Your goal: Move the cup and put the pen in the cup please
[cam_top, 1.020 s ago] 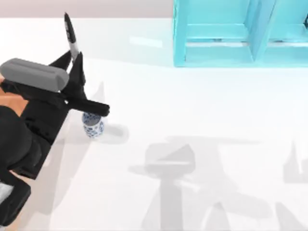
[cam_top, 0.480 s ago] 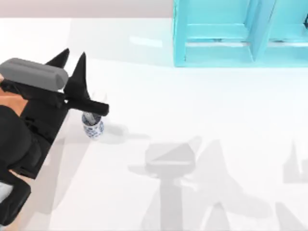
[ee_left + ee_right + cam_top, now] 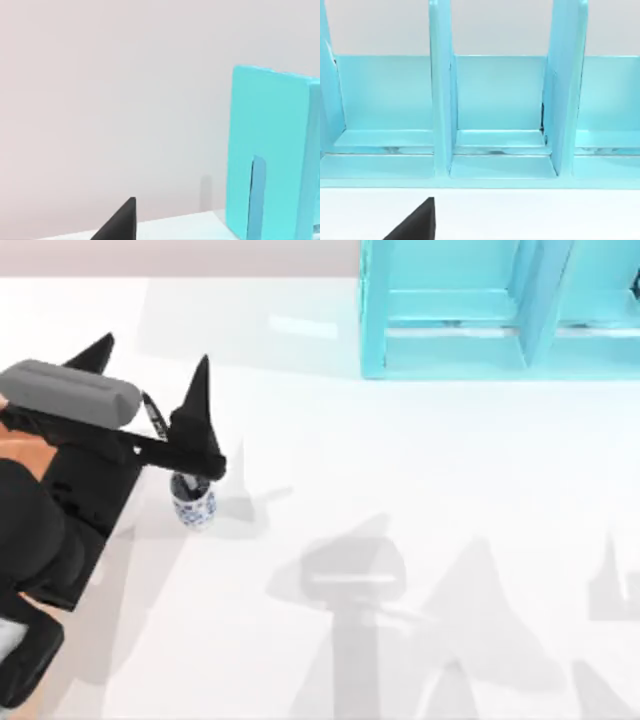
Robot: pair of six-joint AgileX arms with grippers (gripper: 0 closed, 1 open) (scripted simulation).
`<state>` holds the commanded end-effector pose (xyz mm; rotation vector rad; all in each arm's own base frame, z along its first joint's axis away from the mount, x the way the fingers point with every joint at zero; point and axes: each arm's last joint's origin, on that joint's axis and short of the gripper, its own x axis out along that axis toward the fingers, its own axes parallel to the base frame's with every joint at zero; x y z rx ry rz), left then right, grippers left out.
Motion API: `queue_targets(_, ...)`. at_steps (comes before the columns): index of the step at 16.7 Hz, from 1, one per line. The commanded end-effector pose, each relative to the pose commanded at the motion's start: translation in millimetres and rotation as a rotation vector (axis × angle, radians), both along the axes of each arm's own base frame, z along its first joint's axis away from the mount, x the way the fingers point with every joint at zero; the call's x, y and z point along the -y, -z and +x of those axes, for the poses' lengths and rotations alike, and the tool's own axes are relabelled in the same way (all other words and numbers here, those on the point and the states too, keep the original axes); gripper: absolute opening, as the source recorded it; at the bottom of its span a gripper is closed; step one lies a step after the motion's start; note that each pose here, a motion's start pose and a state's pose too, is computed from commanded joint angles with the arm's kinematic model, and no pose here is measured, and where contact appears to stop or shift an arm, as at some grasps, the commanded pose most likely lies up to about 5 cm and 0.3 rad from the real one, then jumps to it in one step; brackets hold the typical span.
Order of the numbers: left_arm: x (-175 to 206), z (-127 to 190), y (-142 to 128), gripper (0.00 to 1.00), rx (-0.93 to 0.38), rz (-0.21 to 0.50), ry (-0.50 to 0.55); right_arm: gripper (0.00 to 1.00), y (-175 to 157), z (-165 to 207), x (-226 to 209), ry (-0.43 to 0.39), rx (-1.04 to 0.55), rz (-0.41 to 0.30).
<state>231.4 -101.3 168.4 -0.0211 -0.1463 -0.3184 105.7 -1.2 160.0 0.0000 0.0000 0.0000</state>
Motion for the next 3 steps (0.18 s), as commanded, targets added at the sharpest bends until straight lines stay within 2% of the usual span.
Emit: queue_targets(3,0.0,0.0,0.0,1.0,0.0,0.0,0.0,1.0,0.0,0.0,0.0,0.0,0.0,0.0)
